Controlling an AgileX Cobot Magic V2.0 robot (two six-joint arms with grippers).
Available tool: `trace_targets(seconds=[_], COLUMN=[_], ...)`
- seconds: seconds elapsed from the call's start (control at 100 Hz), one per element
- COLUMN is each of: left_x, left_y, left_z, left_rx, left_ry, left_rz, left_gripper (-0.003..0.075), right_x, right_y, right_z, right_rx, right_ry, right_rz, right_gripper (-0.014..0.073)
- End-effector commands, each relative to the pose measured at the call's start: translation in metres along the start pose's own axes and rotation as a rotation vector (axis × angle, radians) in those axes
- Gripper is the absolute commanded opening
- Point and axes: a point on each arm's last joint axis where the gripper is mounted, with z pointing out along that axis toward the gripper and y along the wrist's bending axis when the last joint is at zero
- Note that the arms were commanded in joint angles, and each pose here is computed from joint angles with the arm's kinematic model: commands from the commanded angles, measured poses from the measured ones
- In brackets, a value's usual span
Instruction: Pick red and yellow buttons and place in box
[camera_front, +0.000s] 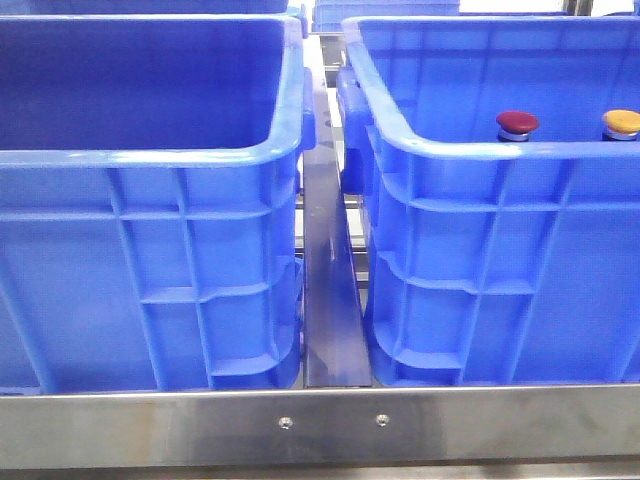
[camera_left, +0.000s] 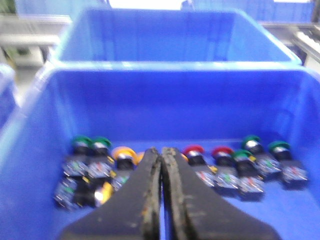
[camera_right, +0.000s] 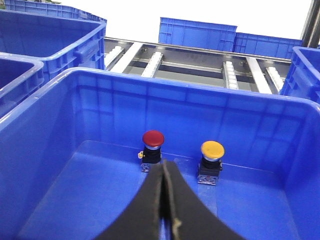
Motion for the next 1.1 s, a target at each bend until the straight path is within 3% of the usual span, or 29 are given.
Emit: trace_targets(seconds=[0.0,0.17,0.49,0.53,1.09], left_x=[-0.006,0.03,0.111,0.113,0.111], left_y=[0.003,0.007,0.012,0.012,0.012], left_z=[-0.008,-0.021,-0.035,-0.035,-0.036], left_rx=[-0.027,-0.072,-0.078,-0.078,-0.078], left_ry=[-0.123,-0.116,-0.143,-0.096,-0.129], left_rz=[-0.004,0.07,0.066,0.064,0.065], left_gripper=[-0.0019,-0.0019,-0.0019,-0.0019,-0.0019], right_x=[-0.01,-0.01,-0.01,-0.01,-0.009], right_y=[-0.002,-0.002,-0.002,-0.002,-0.002], right_z=[0.0,0.0,0.0,0.0,0.0], right_rx=[0.02,0.02,0.02,0.02,0.016], right_ry=[-0.031,-0.031,-0.03,-0.031,-0.027], right_rz=[0.017,0.017,0.017,0.017,0.018], right_gripper=[-0.0067,-0.0067,-0.0067,-0.0067,-0.0067])
